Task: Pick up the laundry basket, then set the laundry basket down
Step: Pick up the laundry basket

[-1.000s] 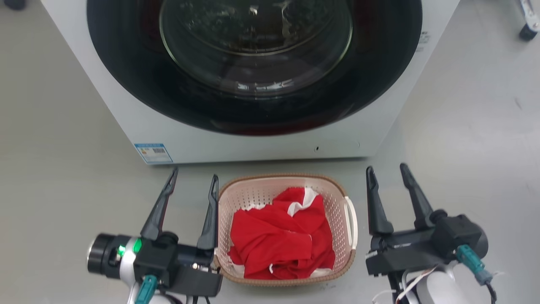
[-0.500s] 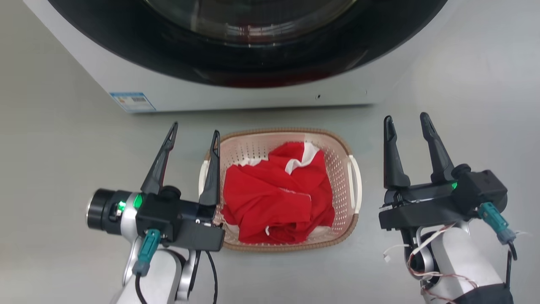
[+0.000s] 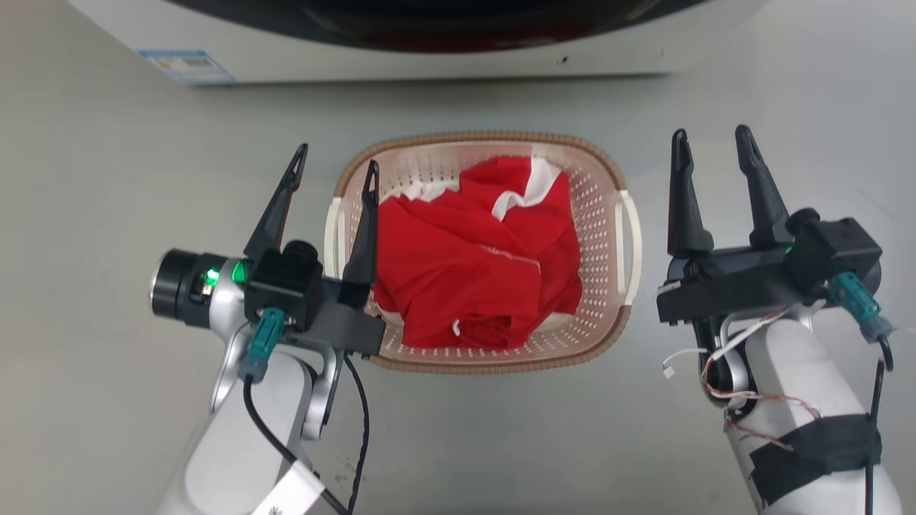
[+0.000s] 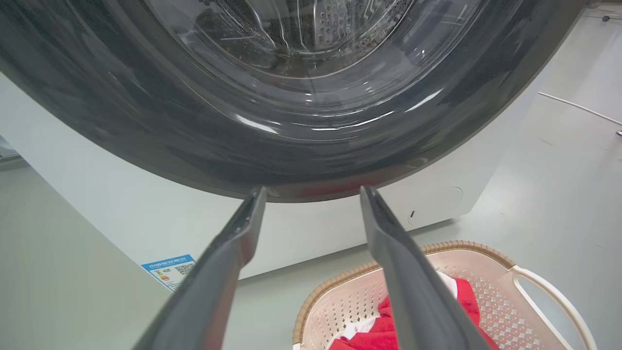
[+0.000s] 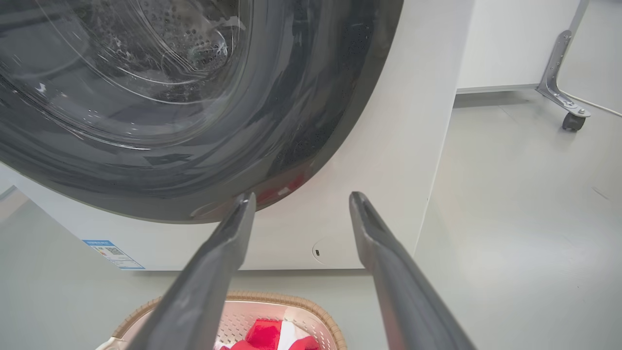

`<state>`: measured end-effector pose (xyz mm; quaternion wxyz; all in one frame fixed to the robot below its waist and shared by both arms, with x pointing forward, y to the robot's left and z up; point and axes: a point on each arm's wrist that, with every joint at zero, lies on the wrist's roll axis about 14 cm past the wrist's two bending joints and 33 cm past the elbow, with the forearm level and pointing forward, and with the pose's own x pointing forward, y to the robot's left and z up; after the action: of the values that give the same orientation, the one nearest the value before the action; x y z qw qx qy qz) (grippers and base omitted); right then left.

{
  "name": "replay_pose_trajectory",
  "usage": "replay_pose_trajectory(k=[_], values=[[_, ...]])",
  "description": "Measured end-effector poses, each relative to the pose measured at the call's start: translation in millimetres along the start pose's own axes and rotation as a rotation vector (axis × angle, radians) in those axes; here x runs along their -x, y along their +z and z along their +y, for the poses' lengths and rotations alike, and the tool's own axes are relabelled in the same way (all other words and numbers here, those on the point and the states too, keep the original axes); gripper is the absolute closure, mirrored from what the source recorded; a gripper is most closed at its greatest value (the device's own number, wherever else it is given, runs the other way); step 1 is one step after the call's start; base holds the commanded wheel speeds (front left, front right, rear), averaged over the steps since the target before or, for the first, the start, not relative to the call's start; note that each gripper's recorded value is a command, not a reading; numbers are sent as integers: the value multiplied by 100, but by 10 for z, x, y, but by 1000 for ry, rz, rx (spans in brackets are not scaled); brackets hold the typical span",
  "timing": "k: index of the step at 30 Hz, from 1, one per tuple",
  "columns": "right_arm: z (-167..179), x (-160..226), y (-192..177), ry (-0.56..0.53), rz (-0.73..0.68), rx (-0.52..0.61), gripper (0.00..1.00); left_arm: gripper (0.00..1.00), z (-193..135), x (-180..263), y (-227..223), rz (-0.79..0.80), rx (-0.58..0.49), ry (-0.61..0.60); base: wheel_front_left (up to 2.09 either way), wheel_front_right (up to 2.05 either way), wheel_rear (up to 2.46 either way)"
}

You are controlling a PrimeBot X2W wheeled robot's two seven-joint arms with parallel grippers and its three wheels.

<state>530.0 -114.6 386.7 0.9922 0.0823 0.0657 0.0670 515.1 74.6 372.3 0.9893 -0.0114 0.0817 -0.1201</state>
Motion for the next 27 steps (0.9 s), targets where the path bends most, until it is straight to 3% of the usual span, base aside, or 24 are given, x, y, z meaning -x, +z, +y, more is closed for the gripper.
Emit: replay_pose_trajectory(k=[13,19,27], values=[[-203,-339,-905,-20,175,17,0,0,106,-258,-917,194,17,7,0,0,0],[-273,-226,-1462,-39,311,9,0,0,153,-119,-1453,336,34,24,0,0,0],[-286,-202,-1793,-45,392,2,0,0,223,-33,-1791,431,49,47,0,0,0]])
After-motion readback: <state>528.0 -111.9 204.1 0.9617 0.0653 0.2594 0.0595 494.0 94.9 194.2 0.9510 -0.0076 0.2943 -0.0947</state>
